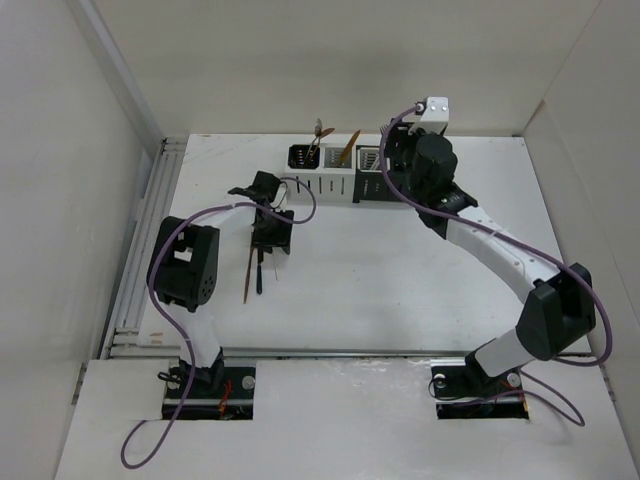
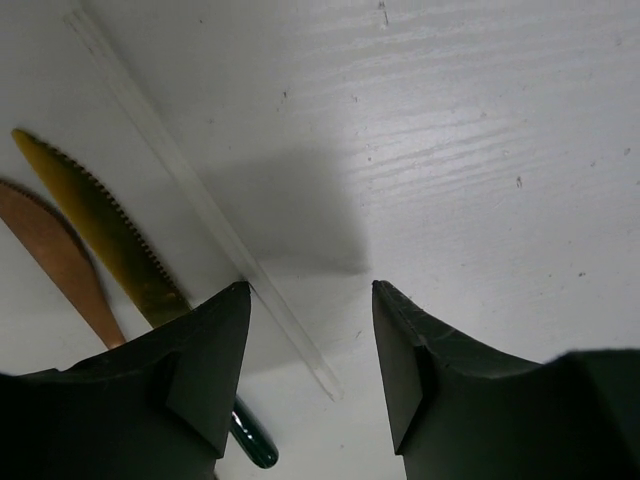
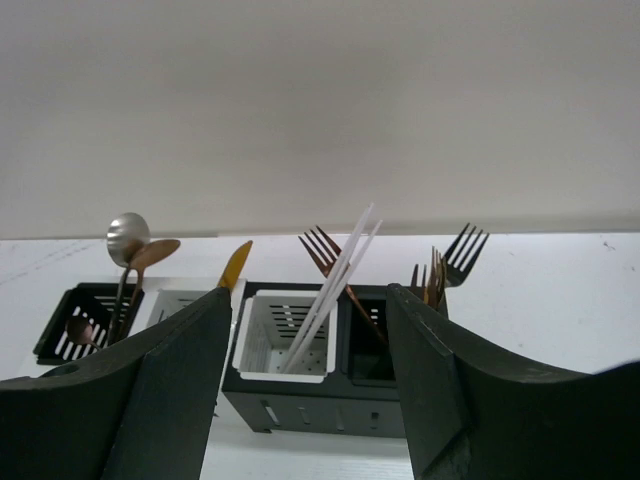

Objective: Sort the eating utensils into containers

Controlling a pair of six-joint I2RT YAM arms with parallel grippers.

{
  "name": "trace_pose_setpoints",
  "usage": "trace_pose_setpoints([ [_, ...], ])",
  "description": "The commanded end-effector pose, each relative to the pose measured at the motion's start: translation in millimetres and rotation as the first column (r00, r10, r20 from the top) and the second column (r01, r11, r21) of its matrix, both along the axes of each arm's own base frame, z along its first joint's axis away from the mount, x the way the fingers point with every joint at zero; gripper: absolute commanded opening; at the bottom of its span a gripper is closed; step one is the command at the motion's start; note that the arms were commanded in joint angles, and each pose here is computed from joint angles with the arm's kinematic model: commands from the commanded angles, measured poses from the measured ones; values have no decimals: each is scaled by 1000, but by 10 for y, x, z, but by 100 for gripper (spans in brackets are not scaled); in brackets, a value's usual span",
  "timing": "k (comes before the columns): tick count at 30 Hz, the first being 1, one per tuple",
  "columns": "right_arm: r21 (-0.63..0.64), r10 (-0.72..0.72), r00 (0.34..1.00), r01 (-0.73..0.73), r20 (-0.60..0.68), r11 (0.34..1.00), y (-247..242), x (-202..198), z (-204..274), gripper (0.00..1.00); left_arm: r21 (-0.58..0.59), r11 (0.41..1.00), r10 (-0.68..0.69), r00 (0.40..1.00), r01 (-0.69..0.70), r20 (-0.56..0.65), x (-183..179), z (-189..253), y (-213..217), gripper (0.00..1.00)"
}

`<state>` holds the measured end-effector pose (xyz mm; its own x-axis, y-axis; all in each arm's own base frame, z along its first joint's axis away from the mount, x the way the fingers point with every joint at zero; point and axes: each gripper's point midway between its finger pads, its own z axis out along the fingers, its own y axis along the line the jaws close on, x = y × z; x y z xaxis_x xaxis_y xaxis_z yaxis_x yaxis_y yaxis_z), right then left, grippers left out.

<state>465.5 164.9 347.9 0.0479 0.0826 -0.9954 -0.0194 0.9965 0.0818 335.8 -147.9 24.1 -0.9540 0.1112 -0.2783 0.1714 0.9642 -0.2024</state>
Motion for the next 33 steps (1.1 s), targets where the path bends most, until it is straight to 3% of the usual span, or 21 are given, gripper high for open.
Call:
trace_pose_setpoints([
  [1,14,-42,998,42,52,999,-141,-99,228,68,91,996,14,1000,-13,-8,75,-172,98,50],
  [6,-13,-44,997,45,56,999,-180,-150,258,68,169,985,36,999,-36,7,304,-318,171,47],
  [10,-2,-70,994,70,82,998,-296,-277,417,68,195,981,28,998,-16,-59,93,-424,248,45],
  [14,2,-73,993,73,98,997,-329,-381,489,68,207,978,-2,996,21,-91,-104,-507,202,33],
  [18,13,-99,986,98,134,995,-443,-501,672,68,208,978,7,995,14,-99,-106,-517,198,3],
  [21,4,-93,983,94,158,996,-460,-591,787,68,200,980,6,997,9,-77,-64,-467,182,0],
  [23,-37,-16,986,23,166,999,-275,-622,799,68,100,994,-21,995,31,-94,-187,-355,37,0],
  [25,-136,78,990,-62,115,989,-128,-664,671,70,16,998,-66,997,66,26,-133,210,-35,0],
  [28,-198,338,940,-323,45,926,312,-886,476,78,-104,980,-139,958,169,252,-18,1273,-230,0],
  [29,-216,515,857,-498,27,840,610,-1055,402,81,-131,971,-148,935,198,322,16,1551,-283,0],
  [31,-198,667,744,-660,-42,724,879,-1261,148,84,-153,959,-142,876,236,460,92,2141,-331,0],
  [33,-93,786,613,-790,-79,606,1167,-1485,-14,86,-190,953,-91,820,237,565,114,2662,-352,0],
])
